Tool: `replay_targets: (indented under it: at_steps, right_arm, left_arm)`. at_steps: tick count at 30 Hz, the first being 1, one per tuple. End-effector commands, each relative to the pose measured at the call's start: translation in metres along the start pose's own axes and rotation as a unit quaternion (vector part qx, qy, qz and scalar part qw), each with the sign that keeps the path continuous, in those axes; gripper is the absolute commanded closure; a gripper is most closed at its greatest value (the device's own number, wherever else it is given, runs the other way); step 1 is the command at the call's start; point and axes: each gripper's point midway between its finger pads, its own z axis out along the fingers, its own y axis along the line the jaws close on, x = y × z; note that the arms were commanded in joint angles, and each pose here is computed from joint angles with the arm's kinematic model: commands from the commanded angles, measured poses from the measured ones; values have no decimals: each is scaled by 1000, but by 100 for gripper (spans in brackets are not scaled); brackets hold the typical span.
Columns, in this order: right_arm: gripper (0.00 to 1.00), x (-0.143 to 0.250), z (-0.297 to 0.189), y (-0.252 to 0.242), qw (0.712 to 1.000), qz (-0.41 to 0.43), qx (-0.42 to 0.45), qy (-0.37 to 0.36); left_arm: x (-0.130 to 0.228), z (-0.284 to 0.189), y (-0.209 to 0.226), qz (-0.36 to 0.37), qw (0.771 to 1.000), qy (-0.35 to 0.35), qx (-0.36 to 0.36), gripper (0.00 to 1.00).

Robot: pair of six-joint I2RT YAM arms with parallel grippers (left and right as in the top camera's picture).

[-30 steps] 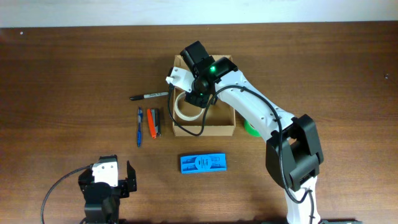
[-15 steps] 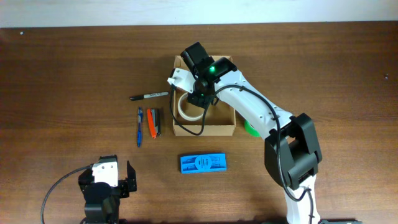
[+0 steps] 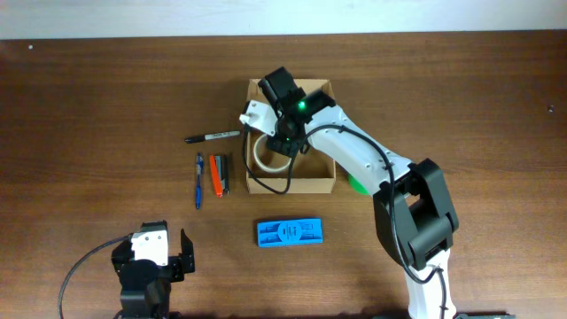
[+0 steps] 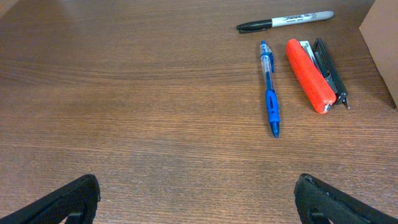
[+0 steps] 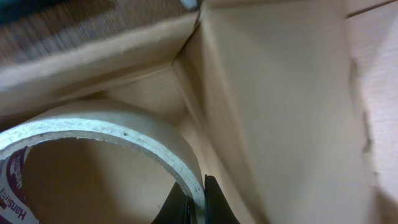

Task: Pack container
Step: 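Carry the white tape roll into the box and lower it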

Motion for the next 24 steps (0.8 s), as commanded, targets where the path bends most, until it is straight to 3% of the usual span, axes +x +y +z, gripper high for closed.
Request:
replay_targets:
  at_steps: [1, 7, 8, 10, 11, 24]
  right_arm:
    - [96, 10, 17, 8, 1000, 5, -13, 5]
    - [96, 9, 18, 7, 1000, 4, -9, 0]
    - [91, 8, 18, 7, 1000, 4, -9, -1]
    - [61, 8, 18, 7, 1000, 4, -9, -1]
    - [58, 8, 18, 7, 1000, 4, -9, -1]
    - [50, -2, 7, -1, 1000, 4, 7, -20]
  left_arm:
    - [1, 1, 3, -7, 1000, -1, -8, 0]
    - [1, 1, 3, -7, 1000, -1, -8, 0]
    - [1, 1, 3, -7, 1000, -1, -8, 1]
    - [1, 1, 3, -7, 1000, -1, -8, 1]
    - [1, 1, 3, -7, 1000, -1, -8, 0]
    - [1, 1, 3, -7, 1000, -1, -8, 0]
